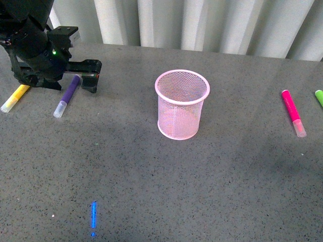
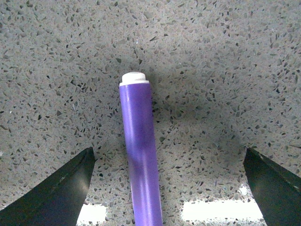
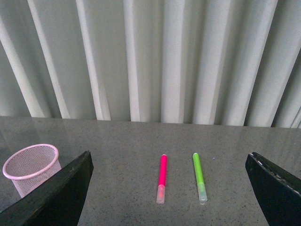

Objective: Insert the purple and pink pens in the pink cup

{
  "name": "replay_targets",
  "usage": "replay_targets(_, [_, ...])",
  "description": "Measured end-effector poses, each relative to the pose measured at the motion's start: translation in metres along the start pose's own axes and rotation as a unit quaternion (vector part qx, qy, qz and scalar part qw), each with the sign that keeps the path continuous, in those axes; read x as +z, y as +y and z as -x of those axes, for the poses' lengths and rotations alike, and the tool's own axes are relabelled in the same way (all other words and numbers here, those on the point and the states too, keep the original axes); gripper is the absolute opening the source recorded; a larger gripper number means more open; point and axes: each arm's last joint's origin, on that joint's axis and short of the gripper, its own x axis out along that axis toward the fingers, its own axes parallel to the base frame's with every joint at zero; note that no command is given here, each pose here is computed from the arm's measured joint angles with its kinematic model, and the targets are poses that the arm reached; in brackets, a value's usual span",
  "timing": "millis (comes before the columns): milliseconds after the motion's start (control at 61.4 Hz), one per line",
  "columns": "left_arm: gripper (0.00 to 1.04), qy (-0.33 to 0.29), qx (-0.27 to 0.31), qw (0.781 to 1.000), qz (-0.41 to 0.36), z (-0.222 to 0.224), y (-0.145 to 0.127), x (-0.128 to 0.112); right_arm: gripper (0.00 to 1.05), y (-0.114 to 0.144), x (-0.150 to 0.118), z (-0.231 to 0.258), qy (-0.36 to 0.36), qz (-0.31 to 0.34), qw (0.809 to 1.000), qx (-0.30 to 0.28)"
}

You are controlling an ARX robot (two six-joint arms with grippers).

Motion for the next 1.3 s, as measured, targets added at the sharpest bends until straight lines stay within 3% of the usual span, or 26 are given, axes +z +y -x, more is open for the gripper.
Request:
replay_targets(195, [0.98,0.020,0.002,1.000,-0.013,-0.002,-0.009,0.005,0.98,0.000,0.000,0.000,0.000,0.000,1.000,0.000])
replay_targets(749, [0.13,0.056,-0.001,0.998,-0.001,0.003,-0.018,0.002,0.98,0.000,0.000,0.000,0.000,0.000,1.000,0.000])
replay_targets(1124, [0.13,-0.013,-0.034,0.998,0.060,0.014,-0.023,-0.013,0.98,0.000,0.000,0.000,0.000,0.000,1.000,0.000])
replay_targets(1303, [0.13,-0.108,-0.035,0.990,0.082,0.041,-0.029,-0.016,0.98,0.000,0.000,0.000,0.000,0.000,1.000,0.000])
